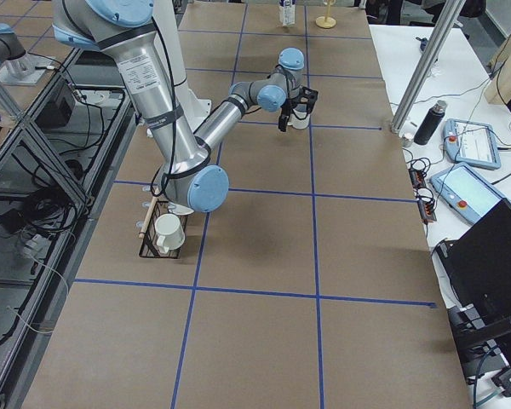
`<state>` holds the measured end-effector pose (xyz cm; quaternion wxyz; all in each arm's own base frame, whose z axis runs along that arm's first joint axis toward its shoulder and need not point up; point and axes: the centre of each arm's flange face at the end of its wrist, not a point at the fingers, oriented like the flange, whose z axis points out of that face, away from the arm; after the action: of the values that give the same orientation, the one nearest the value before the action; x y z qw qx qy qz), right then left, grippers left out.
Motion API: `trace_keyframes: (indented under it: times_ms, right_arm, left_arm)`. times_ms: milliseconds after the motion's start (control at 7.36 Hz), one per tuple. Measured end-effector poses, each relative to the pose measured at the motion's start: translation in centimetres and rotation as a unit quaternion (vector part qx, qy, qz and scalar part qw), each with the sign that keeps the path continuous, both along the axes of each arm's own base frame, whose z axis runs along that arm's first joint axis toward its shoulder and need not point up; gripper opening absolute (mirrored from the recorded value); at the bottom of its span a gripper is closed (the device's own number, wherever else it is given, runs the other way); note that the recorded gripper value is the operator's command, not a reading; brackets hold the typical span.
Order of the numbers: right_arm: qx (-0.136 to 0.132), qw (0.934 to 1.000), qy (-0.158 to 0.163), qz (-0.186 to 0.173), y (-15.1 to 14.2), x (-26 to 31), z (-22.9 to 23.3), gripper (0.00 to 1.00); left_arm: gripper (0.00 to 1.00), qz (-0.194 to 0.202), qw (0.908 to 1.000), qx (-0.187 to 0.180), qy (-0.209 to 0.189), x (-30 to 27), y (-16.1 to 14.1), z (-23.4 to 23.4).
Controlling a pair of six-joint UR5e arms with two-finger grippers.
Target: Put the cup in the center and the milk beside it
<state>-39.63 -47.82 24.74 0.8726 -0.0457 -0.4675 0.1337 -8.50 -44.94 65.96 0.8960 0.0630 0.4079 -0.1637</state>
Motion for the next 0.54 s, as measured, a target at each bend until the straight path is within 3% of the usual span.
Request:
trace_keyframes:
  times_ms: [272,544]
  right_arm:
    - [-0.001,1.0000,0.003,0.003,0.8,1.2,1.1,1.00]
    - [-0.005,0.9998,0.012,0.015,1.8,4.1,3.3,1.00]
  left_arm:
    - [0.00,0.055,0.9965,0.062,-0.012,5.9,-2.6,-9.9]
    - [0.00,0.105,0.9913,0.077,-0.018,15.5,-5.8,-22.9]
